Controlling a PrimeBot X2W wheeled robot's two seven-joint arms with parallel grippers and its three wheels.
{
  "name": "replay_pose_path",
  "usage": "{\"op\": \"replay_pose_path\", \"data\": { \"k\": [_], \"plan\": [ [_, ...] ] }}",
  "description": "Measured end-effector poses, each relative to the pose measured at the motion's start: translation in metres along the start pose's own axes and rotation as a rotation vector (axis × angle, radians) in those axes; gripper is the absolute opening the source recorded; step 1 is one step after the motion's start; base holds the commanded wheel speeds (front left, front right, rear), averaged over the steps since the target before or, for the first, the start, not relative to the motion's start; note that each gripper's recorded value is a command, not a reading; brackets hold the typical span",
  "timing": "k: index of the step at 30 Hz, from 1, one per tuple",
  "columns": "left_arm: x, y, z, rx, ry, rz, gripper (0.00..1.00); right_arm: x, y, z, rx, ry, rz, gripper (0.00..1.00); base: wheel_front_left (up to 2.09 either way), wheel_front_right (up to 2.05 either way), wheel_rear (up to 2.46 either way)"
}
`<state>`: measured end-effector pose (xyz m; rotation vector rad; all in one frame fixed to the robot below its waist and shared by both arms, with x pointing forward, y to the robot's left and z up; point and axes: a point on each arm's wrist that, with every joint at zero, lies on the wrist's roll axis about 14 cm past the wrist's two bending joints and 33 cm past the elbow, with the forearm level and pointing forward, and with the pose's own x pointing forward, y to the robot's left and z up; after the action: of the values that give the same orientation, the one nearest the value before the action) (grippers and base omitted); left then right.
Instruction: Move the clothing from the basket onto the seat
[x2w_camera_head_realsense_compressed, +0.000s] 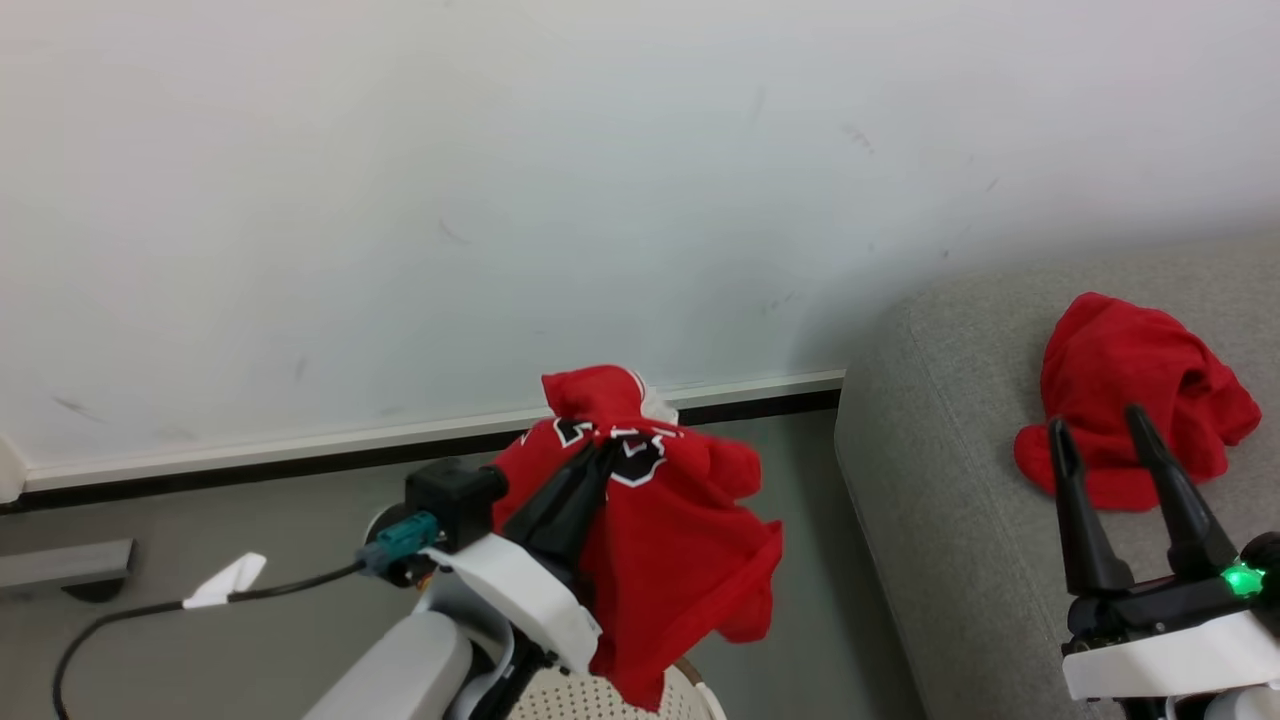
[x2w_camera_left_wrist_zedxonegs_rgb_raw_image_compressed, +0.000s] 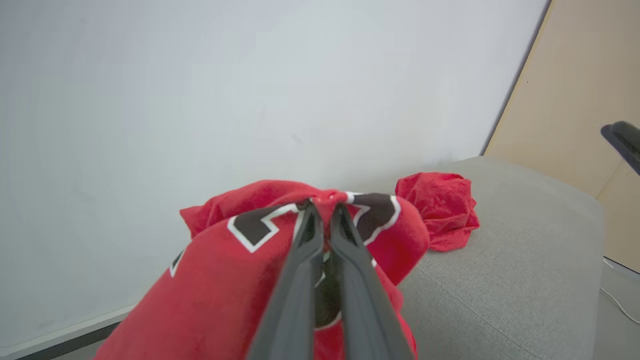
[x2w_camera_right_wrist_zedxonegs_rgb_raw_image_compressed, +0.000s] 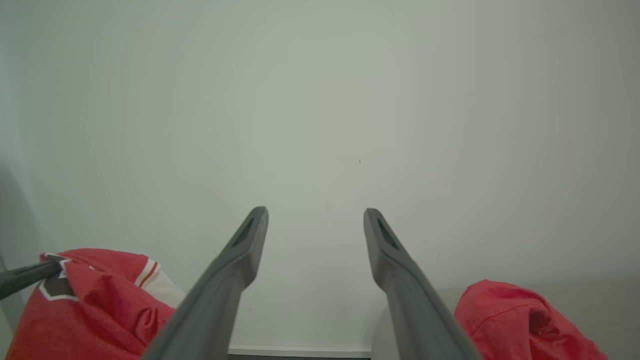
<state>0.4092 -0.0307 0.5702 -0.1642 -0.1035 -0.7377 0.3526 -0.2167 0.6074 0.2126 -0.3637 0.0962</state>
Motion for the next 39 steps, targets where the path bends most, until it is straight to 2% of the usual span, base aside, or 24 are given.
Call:
{"op": "replay_pose_path", "data": {
  "k": [7, 16, 24, 31, 39],
  "plan": [
    [0.002, -0.01, 0.042, 0.033, -0.089, -0.025, 0.0, -0.007, 0.009, -0.005, 0.031, 0.011, 0.006, 1.0, 0.0, 0.0, 0.0],
    [-0.001, -0.016, 0.051, 0.034, -0.094, -0.035, 0.0, -0.008, 0.018, -0.014, 0.038, 0.04, 0.035, 1.0, 0.0, 0.0, 0.0],
    [-0.002, -0.019, 0.049, 0.035, -0.09, -0.046, 0.0, -0.012, 0.058, -0.033, 0.08, 0.115, 0.174, 1.0, 0.0, 0.0, 0.0],
    [-0.005, -0.026, 0.046, 0.028, -0.081, -0.067, 0.0, -0.017, 0.101, -0.066, 0.094, 0.244, 0.345, 1.0, 0.0, 0.0, 0.0],
    [-0.011, -0.039, 0.044, 0.015, -0.073, -0.1, 0.0, -0.011, 0.133, -0.099, 0.096, 0.366, 0.471, 1.0, 0.0, 0.0, 0.0]
  ]
}}
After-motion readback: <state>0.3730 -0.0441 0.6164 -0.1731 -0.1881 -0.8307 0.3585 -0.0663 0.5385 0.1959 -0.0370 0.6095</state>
